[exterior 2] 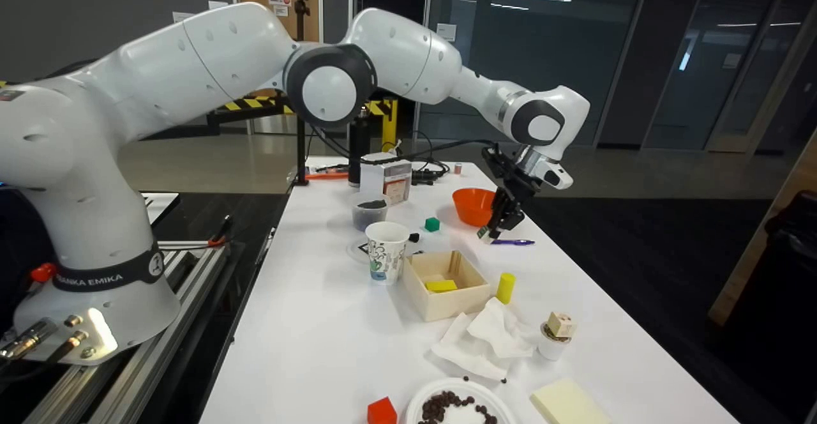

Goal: Move the cube backwards

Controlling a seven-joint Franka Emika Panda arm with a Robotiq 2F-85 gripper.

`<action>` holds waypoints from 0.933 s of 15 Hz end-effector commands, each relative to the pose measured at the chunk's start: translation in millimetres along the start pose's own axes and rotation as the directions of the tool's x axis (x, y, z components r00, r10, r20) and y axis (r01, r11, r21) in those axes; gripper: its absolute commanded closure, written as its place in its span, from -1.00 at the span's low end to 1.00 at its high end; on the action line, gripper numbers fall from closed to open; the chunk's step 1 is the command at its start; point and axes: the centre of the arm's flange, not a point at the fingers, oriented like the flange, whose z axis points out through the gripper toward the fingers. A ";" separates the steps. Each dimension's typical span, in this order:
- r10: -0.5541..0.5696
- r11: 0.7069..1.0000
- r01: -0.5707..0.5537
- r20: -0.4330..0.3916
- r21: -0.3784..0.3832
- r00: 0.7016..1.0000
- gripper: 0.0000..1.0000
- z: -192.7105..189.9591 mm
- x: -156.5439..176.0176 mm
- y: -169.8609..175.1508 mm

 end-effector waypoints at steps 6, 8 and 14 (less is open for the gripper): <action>-0.043 0.999 0.044 0.261 0.002 0.964 0.81 32.5 6.9 1.9; -0.050 0.998 0.055 0.297 -0.008 0.953 0.81 42.0 7.7 1.8; -0.061 0.997 0.075 0.352 -0.024 0.934 0.46 63.2 13.3 2.4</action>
